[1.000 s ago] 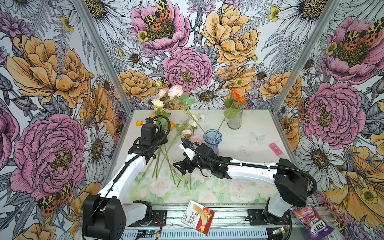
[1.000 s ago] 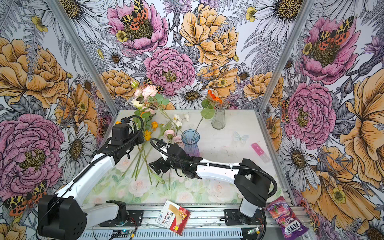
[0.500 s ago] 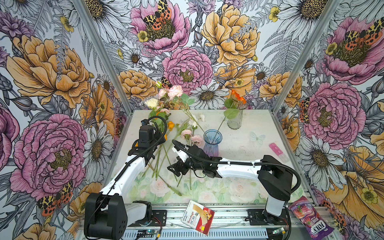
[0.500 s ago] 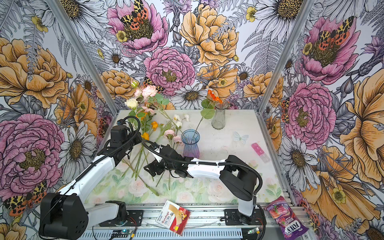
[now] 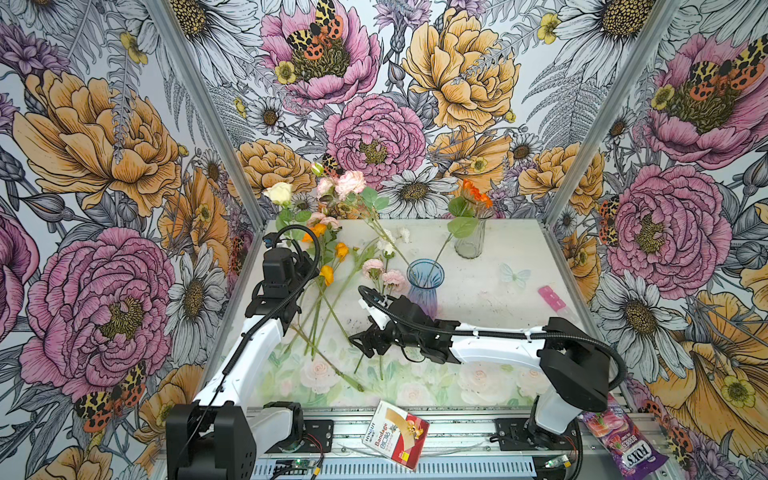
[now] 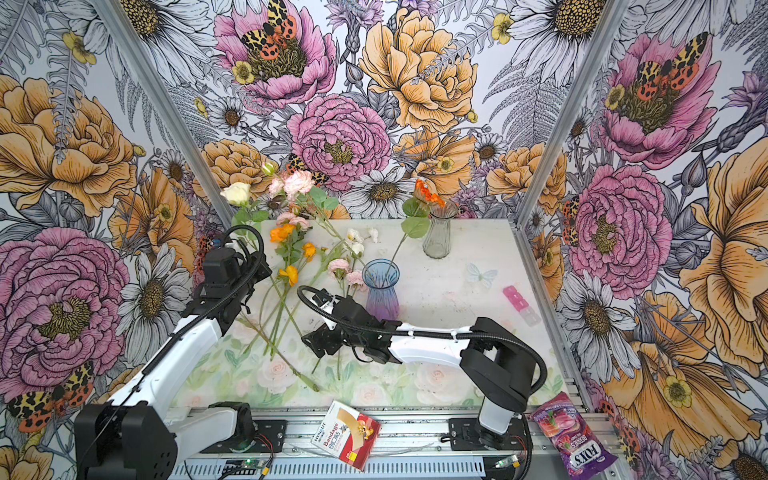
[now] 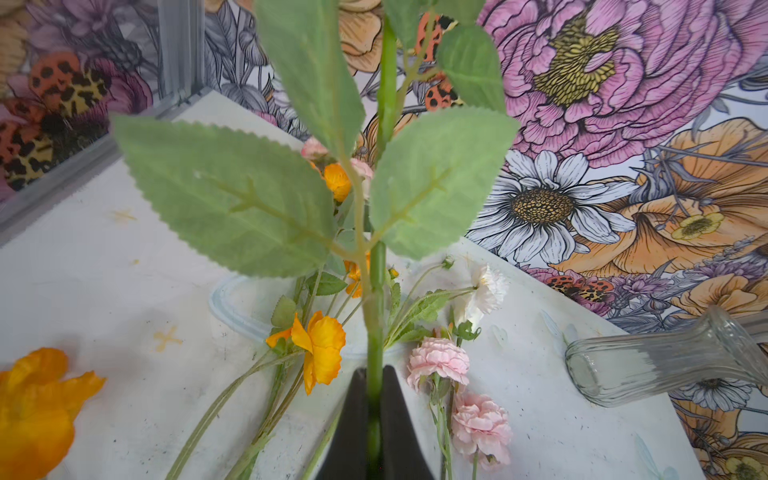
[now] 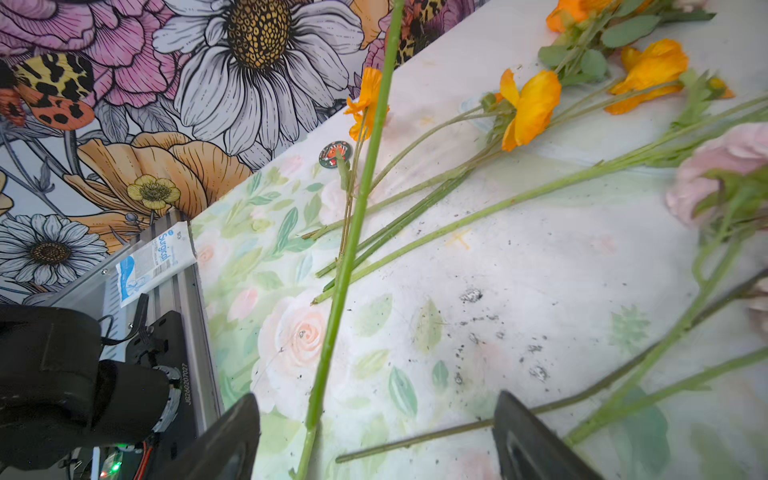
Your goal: Arrange the flowers into the vase
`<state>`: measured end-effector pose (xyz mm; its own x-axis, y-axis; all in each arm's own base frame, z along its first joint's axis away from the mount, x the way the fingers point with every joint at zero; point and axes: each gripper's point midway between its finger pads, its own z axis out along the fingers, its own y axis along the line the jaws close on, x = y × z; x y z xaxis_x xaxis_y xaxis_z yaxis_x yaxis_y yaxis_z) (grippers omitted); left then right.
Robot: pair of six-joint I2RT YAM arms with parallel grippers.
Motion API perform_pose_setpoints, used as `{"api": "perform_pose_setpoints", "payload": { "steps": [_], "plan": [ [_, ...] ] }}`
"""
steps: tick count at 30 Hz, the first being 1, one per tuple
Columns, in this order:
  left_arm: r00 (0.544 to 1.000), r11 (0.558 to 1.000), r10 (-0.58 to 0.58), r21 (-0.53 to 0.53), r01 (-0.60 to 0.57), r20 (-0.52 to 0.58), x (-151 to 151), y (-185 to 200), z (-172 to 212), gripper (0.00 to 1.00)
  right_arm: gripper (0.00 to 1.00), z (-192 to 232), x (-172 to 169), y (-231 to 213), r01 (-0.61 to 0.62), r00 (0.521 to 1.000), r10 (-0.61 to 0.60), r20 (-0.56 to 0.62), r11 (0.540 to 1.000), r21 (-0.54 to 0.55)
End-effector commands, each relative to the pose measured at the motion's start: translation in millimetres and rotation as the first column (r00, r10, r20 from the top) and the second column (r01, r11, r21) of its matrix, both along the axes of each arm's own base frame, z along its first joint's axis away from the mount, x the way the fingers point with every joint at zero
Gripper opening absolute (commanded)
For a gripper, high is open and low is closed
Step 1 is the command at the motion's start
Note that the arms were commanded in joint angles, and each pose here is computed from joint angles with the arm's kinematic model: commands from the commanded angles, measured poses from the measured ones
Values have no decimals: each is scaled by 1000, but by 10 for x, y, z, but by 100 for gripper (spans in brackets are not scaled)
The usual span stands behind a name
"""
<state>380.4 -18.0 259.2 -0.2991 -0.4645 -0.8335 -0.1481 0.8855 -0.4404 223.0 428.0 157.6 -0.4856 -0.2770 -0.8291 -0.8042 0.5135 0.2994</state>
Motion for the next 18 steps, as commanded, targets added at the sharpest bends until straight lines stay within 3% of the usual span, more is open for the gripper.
{"api": "perform_pose_setpoints", "payload": {
  "steps": [1,4,7,12,18],
  "plan": [
    [994,989,10,148,-26,112,-297,8,362,0,90,507,-29,-232,32,993,-40,112,996,79],
    [961,971,-75,241,9,267,-599,-133,754,0,93,741,-129,-588,55,985,-67,161,995,79],
    [890,962,-150,271,31,430,-921,-281,1246,0,96,959,-179,-999,116,967,-135,217,989,96],
    [702,950,-309,246,193,641,-1268,-747,1995,0,99,1293,-153,-1742,271,908,-314,277,945,184],
    [491,905,-416,298,303,765,-1330,-1480,2636,0,100,1255,-99,-2305,414,855,-451,255,890,190]
  ]
}}
